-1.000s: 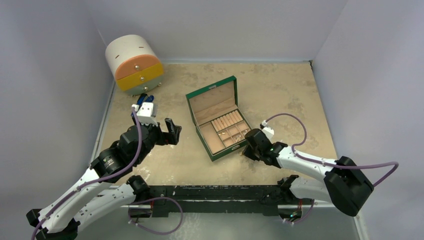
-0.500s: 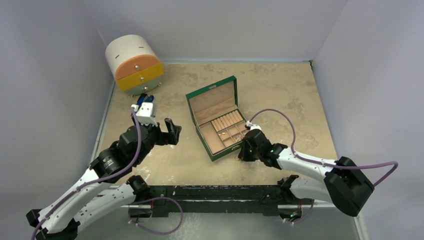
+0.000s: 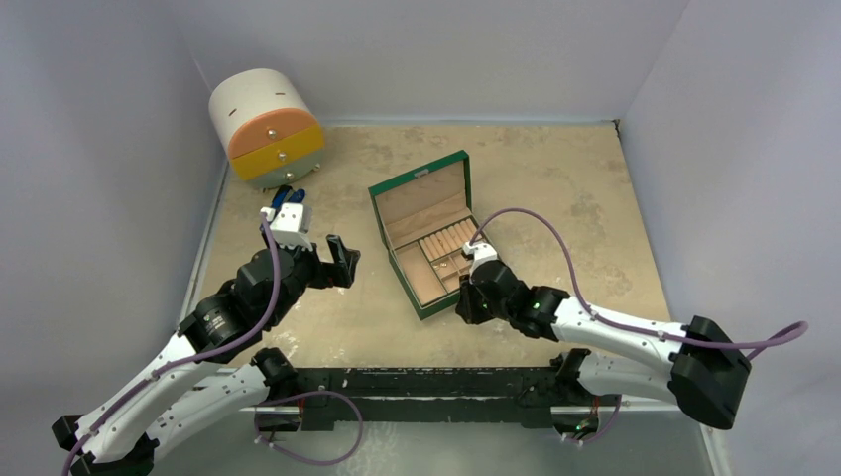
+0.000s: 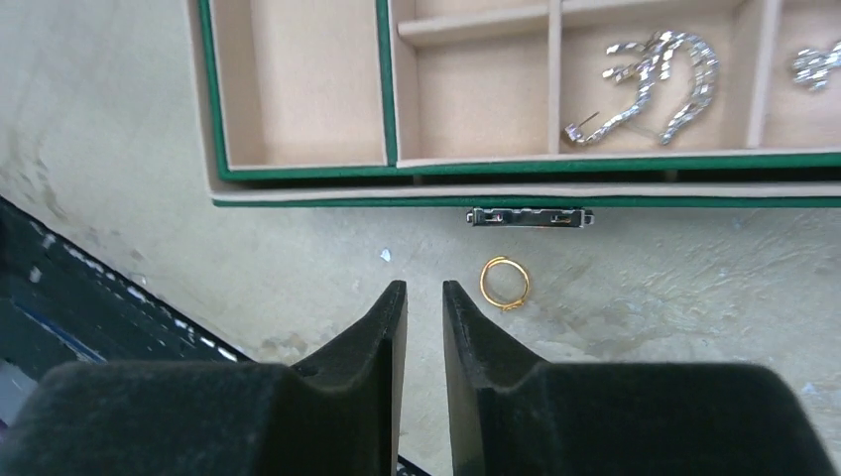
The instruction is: Organize the mixed jewelry
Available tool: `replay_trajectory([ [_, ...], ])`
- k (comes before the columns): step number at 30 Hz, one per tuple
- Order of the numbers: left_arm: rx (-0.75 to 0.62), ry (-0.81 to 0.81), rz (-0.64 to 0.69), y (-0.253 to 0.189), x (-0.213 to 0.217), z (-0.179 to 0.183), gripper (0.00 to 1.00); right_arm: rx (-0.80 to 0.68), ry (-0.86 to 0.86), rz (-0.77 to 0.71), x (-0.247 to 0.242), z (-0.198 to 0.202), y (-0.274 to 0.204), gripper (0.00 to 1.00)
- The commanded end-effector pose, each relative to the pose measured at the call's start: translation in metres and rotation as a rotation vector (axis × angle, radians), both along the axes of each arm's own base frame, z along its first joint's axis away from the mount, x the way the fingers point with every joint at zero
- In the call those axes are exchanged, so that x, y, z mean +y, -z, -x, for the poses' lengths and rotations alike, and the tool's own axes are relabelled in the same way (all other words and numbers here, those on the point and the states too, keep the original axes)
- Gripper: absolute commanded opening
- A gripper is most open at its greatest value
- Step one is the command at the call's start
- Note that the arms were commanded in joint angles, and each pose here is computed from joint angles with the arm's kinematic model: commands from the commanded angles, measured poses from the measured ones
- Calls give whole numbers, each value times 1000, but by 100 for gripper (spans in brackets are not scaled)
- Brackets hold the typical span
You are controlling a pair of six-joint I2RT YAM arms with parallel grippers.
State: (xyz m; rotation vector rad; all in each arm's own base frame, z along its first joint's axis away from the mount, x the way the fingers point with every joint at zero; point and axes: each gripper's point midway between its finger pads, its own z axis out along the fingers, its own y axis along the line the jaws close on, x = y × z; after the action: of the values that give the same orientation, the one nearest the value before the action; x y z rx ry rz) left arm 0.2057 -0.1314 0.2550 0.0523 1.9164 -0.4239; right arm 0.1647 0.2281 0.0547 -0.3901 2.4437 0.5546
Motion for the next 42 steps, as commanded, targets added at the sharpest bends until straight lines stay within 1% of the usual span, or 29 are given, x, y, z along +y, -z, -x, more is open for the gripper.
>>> replay_trajectory([
  [1,-45,2,49,-17,-2,-2,100,-69,128,-17,-5,-15,-29,24],
  [6,-46,3,52,-18,-2,-2,100,-60,316,-8,-28,-17,-29,28],
  [10,-47,5,53,-18,-2,-2,100,-32,426,-14,-39,-16,-23,28],
  [15,-49,5,55,-18,-2,-1,100,29,500,-29,-35,-12,-12,29],
  [19,-48,-1,52,-18,-1,-2,100,71,571,-11,-37,-7,-2,31],
  [26,-48,-1,53,-18,-1,-1,100,110,612,7,-26,-1,8,31],
  [31,-50,-2,55,-19,0,-1,100,130,650,40,-24,2,14,28],
  [42,-53,-5,61,-20,1,0,100,129,763,81,-35,2,19,26],
])
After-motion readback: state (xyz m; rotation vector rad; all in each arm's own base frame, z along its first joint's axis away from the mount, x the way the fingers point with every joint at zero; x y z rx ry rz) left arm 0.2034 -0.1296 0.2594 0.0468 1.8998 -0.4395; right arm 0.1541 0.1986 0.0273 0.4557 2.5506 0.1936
